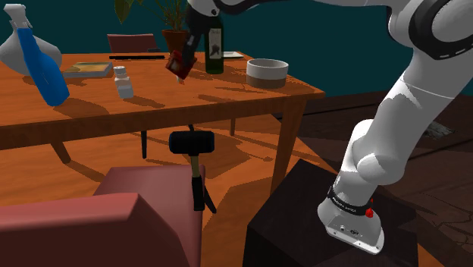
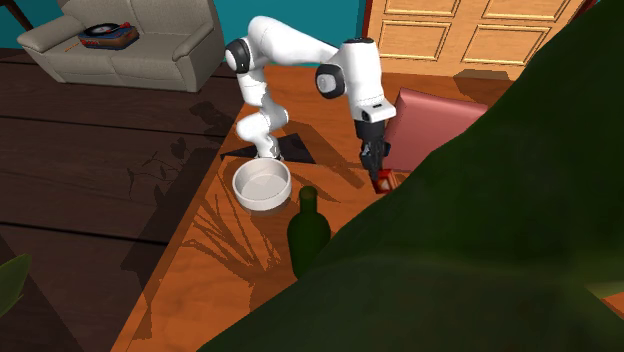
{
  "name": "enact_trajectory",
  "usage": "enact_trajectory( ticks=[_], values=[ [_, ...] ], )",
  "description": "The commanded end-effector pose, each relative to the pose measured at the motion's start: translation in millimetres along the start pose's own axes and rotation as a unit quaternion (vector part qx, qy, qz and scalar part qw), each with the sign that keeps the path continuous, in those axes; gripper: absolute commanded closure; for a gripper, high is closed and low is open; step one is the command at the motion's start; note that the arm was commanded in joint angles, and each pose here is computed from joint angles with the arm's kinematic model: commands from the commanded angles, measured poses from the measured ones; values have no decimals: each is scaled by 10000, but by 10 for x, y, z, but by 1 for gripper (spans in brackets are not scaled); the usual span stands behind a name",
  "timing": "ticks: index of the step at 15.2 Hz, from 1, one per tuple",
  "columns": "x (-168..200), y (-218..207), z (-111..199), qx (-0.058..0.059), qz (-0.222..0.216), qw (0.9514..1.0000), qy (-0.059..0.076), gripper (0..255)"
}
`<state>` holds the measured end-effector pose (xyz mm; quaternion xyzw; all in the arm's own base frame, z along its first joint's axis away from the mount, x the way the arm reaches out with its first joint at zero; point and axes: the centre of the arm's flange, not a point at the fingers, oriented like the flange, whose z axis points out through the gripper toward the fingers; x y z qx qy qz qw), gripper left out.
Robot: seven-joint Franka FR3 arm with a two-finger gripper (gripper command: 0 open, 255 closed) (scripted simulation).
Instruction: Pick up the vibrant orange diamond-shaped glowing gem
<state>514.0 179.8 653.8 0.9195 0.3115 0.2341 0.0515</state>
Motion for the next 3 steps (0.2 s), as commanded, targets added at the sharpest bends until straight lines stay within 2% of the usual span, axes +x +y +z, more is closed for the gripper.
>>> enact_trajectory(
  ticks=[1,3],
  values=[
    [43,19,-94,1,0,10000,-1,255],
    [46,21,-101,1,0,10000,-1,255]
  ],
)
